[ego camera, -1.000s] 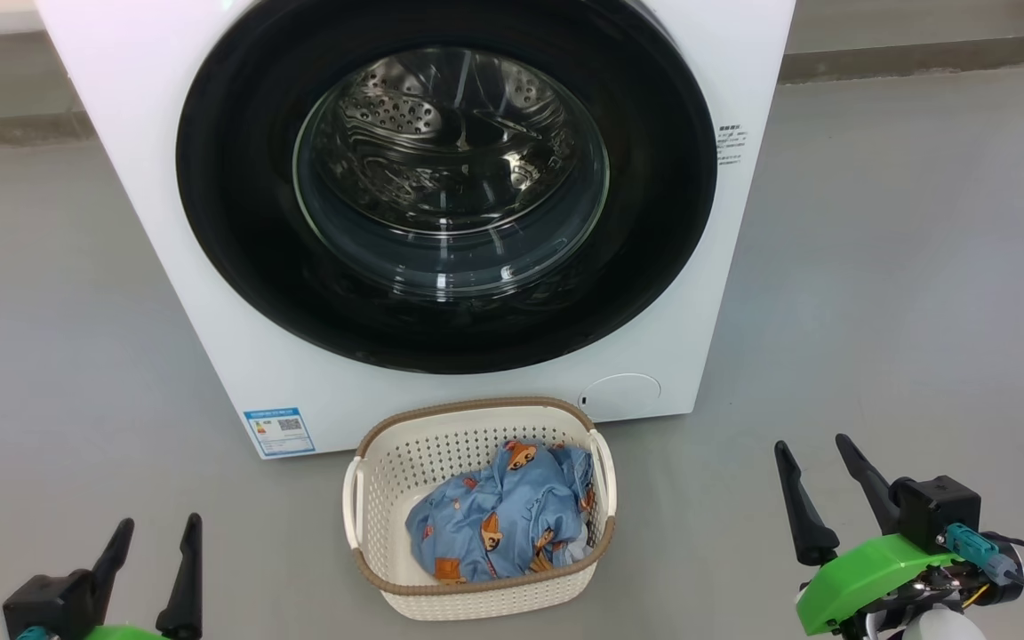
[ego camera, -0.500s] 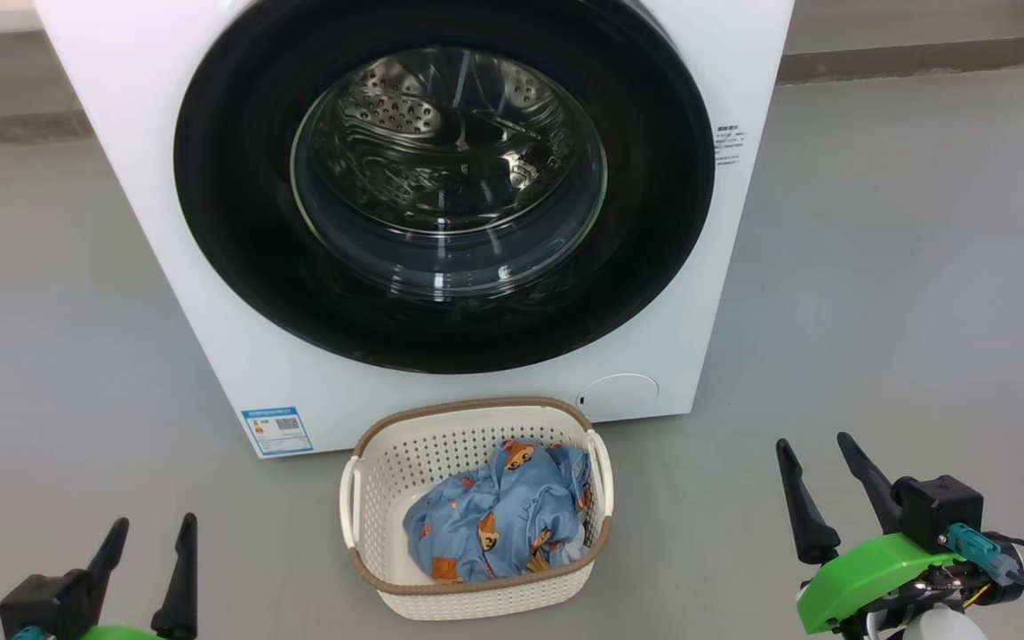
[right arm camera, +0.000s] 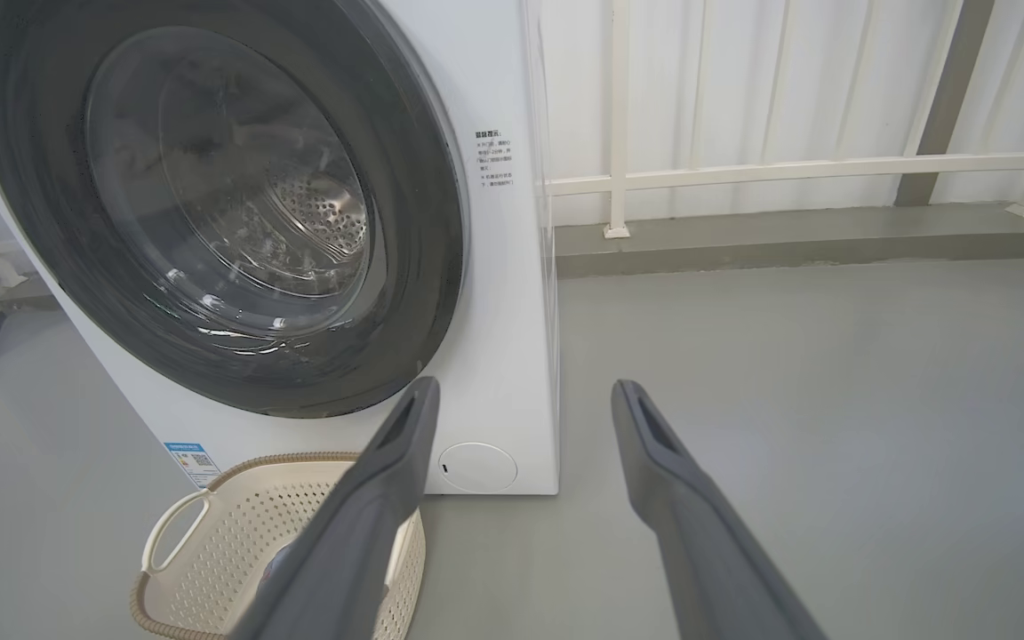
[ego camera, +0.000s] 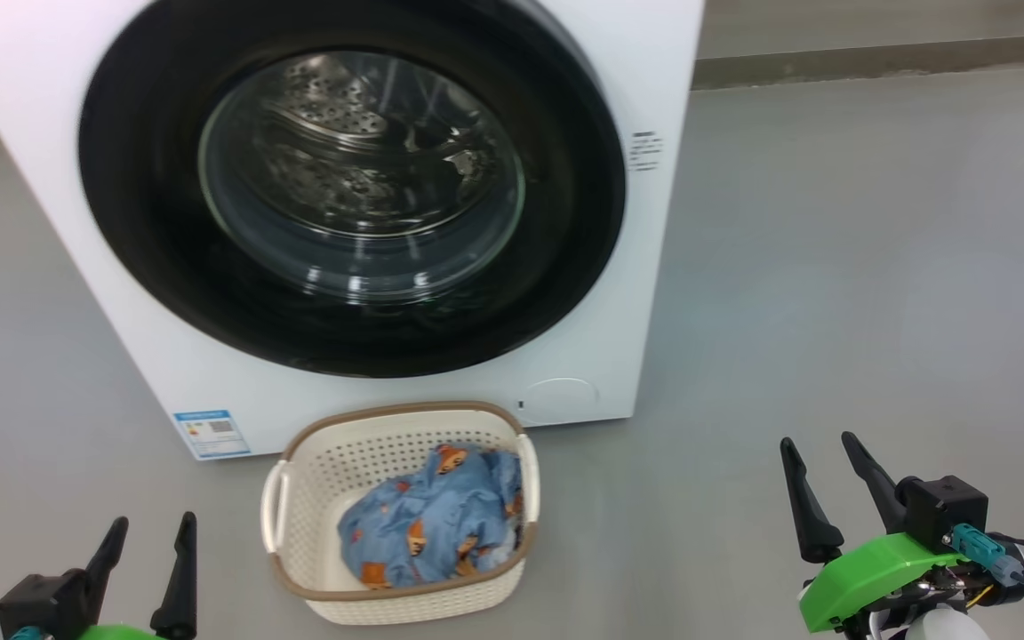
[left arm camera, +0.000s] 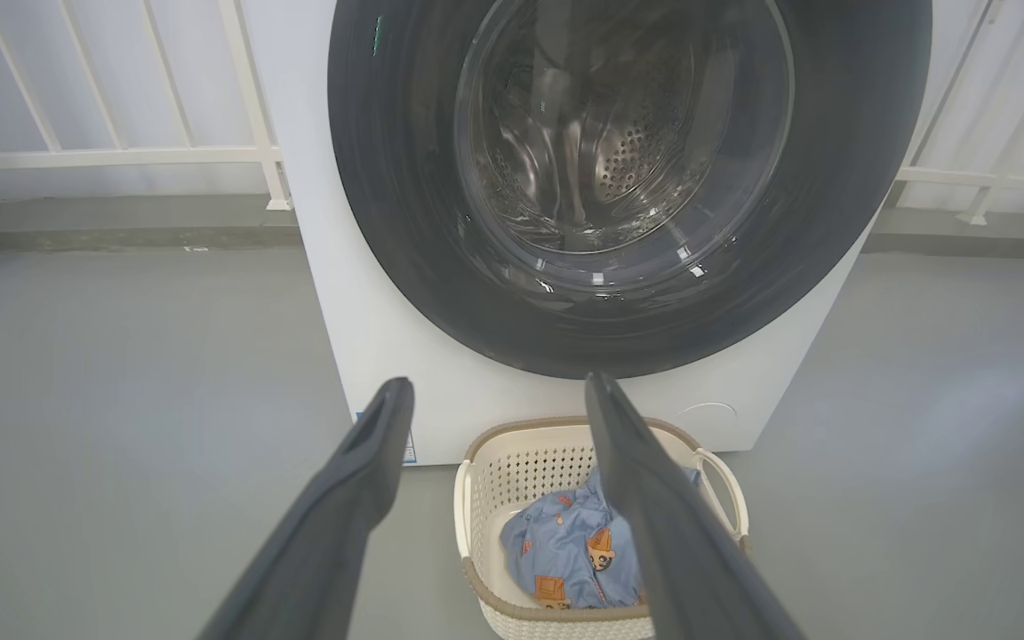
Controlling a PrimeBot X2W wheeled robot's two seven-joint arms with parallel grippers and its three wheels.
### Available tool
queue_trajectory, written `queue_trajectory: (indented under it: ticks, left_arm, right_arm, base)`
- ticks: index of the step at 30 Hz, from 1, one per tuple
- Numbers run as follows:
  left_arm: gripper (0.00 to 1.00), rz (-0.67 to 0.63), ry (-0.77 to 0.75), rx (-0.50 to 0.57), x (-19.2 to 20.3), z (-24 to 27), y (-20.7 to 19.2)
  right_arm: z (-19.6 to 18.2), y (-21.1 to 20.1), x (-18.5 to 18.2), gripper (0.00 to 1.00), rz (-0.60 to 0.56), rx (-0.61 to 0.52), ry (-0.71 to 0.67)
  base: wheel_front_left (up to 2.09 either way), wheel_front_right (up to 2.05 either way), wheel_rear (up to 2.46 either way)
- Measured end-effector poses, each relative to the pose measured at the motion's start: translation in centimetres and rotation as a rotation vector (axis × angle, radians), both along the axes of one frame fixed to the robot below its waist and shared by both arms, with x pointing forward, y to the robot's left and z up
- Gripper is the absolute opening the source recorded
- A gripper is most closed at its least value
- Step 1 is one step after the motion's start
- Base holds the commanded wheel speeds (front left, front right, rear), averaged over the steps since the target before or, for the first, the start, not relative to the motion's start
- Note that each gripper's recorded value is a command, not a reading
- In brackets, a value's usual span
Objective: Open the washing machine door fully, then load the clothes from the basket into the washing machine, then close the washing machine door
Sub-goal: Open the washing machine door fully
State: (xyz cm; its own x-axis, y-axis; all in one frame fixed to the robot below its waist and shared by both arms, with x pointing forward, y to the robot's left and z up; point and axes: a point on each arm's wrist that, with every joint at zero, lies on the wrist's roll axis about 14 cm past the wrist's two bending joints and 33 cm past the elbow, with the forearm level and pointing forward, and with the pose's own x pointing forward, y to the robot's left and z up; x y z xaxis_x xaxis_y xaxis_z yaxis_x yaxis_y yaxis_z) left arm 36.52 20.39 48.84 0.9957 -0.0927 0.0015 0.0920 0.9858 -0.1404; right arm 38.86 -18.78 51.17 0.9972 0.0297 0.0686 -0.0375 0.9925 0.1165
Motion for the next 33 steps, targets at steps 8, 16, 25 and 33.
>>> queue_trajectory:
  ticks: [8, 16, 25, 33]
  left_arm:
    - [1.00, 0.012, -0.031, -0.014, 0.2, 0.9, 0.2]
    - [1.00, 0.017, -0.042, -0.025, 0.3, 1.3, 0.1]
    - [1.00, 0.016, -0.060, -0.016, 0.4, 1.8, 0.0]
    - [1.00, 0.015, -0.066, -0.012, 0.3, 2.0, 0.0]
  right_arm:
    - [-0.1, -0.1, 0.1, 1.00, -0.002, -0.003, 0.003]
    - [-0.1, -0.1, 0.1, 1.00, -0.003, -0.005, 0.001]
    - [0.0, -0.1, 0.1, 1.00, -0.003, -0.005, -0.002]
    - [0.2, 0.0, 0.1, 1.00, -0.001, -0.005, -0.008]
  base:
    - [1.00, 1.00, -2.00]
    - [0.39, 0.39, -0.78]
    - [0.01, 0.01, -0.03]
    - [0.00, 0.00, 0.00]
